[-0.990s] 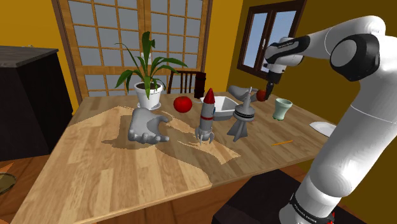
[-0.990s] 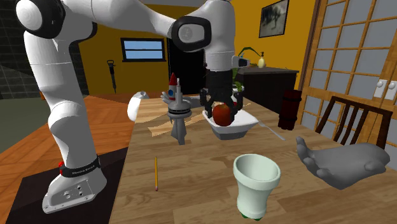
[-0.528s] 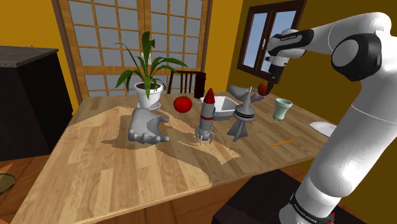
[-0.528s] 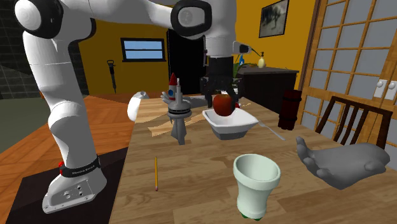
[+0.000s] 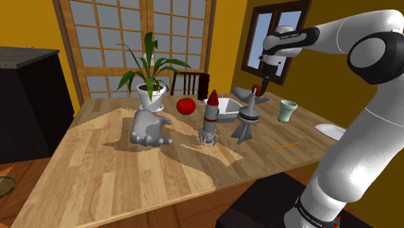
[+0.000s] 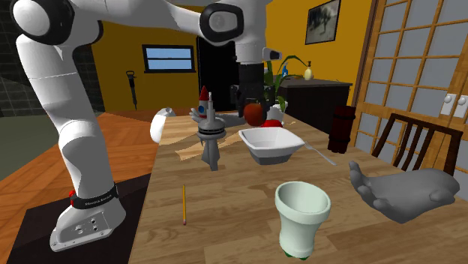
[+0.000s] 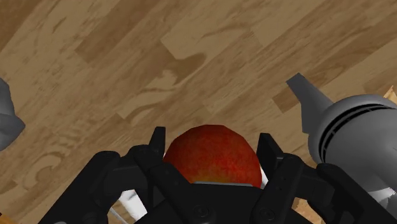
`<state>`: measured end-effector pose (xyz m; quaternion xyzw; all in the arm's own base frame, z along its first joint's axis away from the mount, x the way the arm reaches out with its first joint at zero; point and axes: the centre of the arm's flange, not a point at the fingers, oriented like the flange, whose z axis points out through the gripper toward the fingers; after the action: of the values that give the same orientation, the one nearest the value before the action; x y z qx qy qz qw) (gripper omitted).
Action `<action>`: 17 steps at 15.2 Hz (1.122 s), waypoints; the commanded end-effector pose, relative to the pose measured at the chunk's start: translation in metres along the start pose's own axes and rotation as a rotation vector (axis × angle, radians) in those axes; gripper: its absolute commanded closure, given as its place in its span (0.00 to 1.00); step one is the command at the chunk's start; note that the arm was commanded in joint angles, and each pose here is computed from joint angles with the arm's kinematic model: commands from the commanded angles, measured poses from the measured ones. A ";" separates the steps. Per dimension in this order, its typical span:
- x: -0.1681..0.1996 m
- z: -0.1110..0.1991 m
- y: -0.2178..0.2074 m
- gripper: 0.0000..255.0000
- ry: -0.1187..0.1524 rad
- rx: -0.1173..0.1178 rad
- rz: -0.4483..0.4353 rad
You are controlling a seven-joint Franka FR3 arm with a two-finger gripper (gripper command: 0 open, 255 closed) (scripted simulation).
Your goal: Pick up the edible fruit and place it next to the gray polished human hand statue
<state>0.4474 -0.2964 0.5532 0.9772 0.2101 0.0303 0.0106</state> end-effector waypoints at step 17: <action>0.175 0.003 -0.158 1.00 0.000 0.000 0.002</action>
<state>0.5363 -0.0938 0.5545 0.9772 0.2097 0.0302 0.0112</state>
